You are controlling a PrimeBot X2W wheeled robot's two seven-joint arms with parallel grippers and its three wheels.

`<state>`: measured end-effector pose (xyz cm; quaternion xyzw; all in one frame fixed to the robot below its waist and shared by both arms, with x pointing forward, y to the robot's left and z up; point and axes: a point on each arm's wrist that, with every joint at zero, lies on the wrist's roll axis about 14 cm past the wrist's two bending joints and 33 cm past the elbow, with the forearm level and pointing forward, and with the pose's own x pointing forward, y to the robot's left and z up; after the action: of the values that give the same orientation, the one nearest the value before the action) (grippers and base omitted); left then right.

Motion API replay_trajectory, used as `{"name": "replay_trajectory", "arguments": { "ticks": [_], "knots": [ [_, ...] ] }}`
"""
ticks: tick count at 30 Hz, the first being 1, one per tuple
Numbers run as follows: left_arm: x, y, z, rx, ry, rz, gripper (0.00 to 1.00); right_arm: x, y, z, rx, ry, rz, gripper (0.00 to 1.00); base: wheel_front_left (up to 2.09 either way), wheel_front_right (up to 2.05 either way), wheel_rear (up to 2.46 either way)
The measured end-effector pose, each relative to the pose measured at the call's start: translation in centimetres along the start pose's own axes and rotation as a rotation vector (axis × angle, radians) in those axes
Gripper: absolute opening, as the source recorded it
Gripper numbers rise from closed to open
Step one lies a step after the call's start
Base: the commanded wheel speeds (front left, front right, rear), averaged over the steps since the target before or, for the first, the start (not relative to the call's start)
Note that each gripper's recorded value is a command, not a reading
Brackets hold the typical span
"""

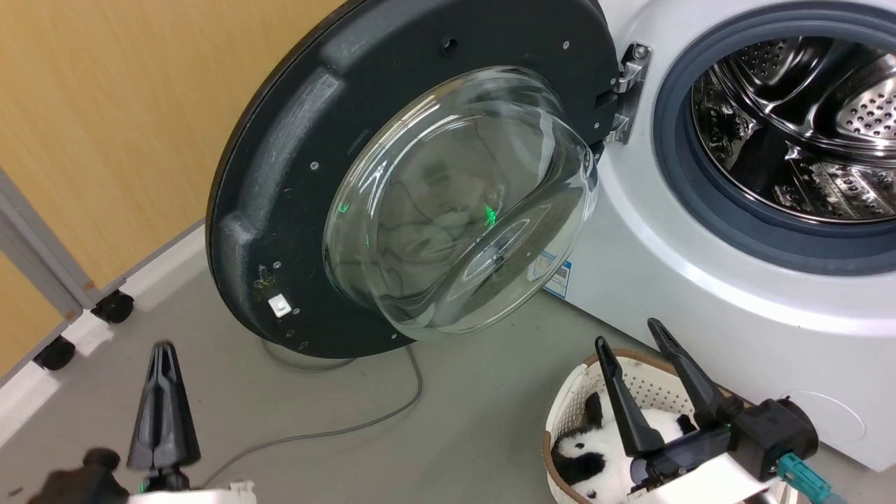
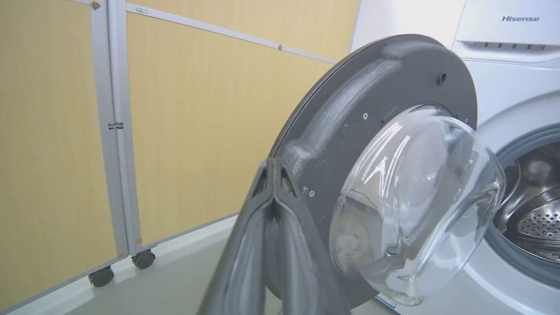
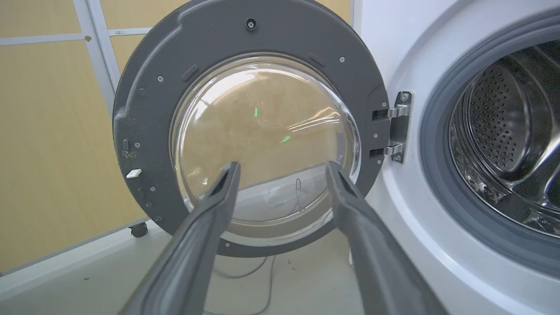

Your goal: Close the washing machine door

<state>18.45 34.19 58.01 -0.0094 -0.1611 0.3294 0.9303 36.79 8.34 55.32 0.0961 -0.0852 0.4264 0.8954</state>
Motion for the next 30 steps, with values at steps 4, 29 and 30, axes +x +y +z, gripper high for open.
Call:
{"name": "replay_trajectory", "arguments": {
  "ticks": [4, 29, 30],
  "knots": [
    [1.8, -0.3, 1.0, -0.037, -0.040, -0.068, 0.00, 0.0, -0.3, -0.2, 0.000, 0.002, -0.006, 1.00, 0.00, 0.00, 0.00],
    [16.3, 1.4, -7.0, -1.028, 0.716, -0.015, 0.00, -2.8, -5.4, -2.9, 0.008, 0.062, -0.153, 1.00, 0.00, 0.00, 0.00],
    [16.2, 1.0, -7.1, -1.038, 0.737, -0.032, 0.00, -2.8, -5.5, -2.9, 0.007, 0.062, -0.156, 1.00, 0.00, 0.00, 0.00]
  ]
}}
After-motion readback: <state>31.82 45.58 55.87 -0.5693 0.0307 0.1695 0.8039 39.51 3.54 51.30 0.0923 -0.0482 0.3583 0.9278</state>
